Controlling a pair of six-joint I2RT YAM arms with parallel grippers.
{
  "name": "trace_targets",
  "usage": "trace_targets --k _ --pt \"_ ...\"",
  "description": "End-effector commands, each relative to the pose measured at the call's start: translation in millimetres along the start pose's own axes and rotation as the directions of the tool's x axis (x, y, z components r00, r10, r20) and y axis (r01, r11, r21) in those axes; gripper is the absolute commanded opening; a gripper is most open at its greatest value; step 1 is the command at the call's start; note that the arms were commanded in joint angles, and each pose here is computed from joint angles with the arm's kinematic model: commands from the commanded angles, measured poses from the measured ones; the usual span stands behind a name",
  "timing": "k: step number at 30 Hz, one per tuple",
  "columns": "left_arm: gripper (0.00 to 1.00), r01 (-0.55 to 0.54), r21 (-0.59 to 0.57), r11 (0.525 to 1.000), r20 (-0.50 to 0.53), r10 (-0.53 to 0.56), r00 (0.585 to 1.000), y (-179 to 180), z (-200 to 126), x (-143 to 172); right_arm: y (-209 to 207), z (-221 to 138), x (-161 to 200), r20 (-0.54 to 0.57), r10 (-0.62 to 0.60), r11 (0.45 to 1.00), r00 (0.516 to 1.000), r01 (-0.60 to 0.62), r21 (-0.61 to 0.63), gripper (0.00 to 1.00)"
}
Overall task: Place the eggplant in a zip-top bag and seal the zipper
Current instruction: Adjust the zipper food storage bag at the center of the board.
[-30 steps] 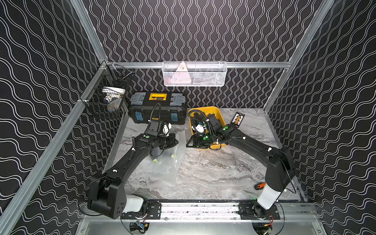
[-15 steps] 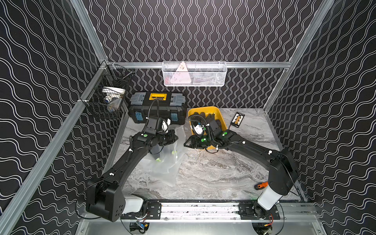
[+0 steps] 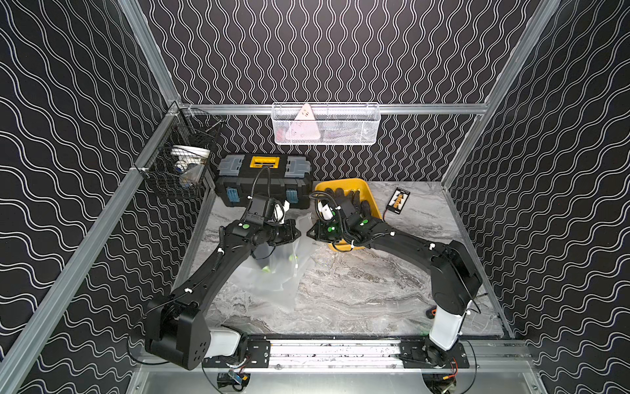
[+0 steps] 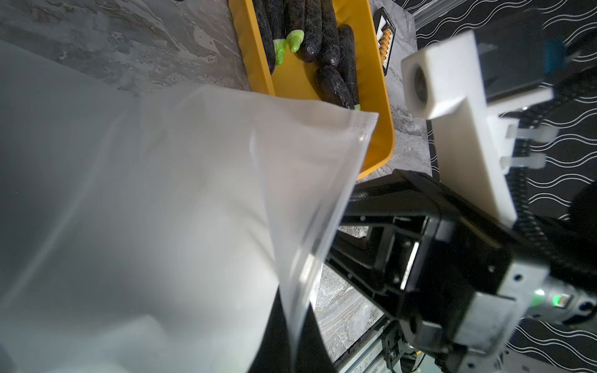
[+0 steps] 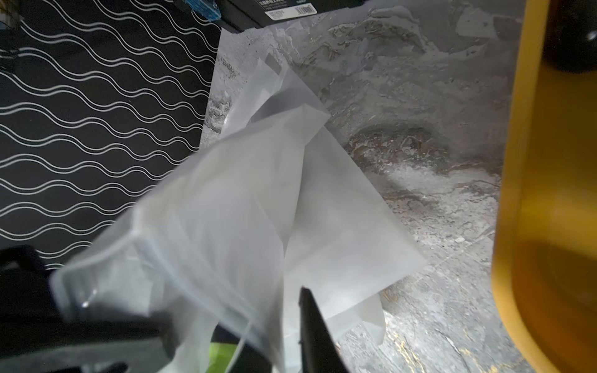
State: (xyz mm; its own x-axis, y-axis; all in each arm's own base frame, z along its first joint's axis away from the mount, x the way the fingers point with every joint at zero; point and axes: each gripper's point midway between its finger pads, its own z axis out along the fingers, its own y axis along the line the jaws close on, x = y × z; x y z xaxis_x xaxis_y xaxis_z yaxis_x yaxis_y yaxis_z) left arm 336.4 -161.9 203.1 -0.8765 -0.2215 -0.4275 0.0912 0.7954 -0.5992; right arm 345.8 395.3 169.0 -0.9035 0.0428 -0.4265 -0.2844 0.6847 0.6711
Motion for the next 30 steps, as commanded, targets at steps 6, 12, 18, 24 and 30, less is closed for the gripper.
trace_targets --k 6,12,18,24,30 --pt "0.35 -0.052 -0.011 0.999 0.021 0.052 0.998 -7.7 -8.7 -10.3 22.1 -28.1 -16.7 0.091 0.212 0.972 0.973 -0.200 -0.124 0.00" --pt "0.57 -0.105 -0.028 0.994 0.098 0.107 0.989 -28.0 -43.5 -31.6 57.4 -65.9 -34.6 0.146 0.277 0.937 0.950 -0.233 -0.259 0.00" --pt "0.60 -0.146 -0.083 0.986 0.190 0.159 0.969 -38.6 -83.0 -53.5 96.8 -128.9 -51.8 0.248 0.271 0.910 0.930 -0.163 -0.382 0.00" --pt "0.61 -0.164 -0.098 0.982 0.218 0.182 0.959 -41.5 -91.8 -60.1 125.6 -198.0 -46.7 0.346 0.238 0.900 0.908 -0.072 -0.429 0.00" --pt "0.61 -0.201 -0.065 0.977 0.239 0.211 0.948 -52.3 -97.6 -63.4 111.3 -248.8 -47.4 0.494 0.243 0.938 0.835 -0.072 -0.340 0.00"
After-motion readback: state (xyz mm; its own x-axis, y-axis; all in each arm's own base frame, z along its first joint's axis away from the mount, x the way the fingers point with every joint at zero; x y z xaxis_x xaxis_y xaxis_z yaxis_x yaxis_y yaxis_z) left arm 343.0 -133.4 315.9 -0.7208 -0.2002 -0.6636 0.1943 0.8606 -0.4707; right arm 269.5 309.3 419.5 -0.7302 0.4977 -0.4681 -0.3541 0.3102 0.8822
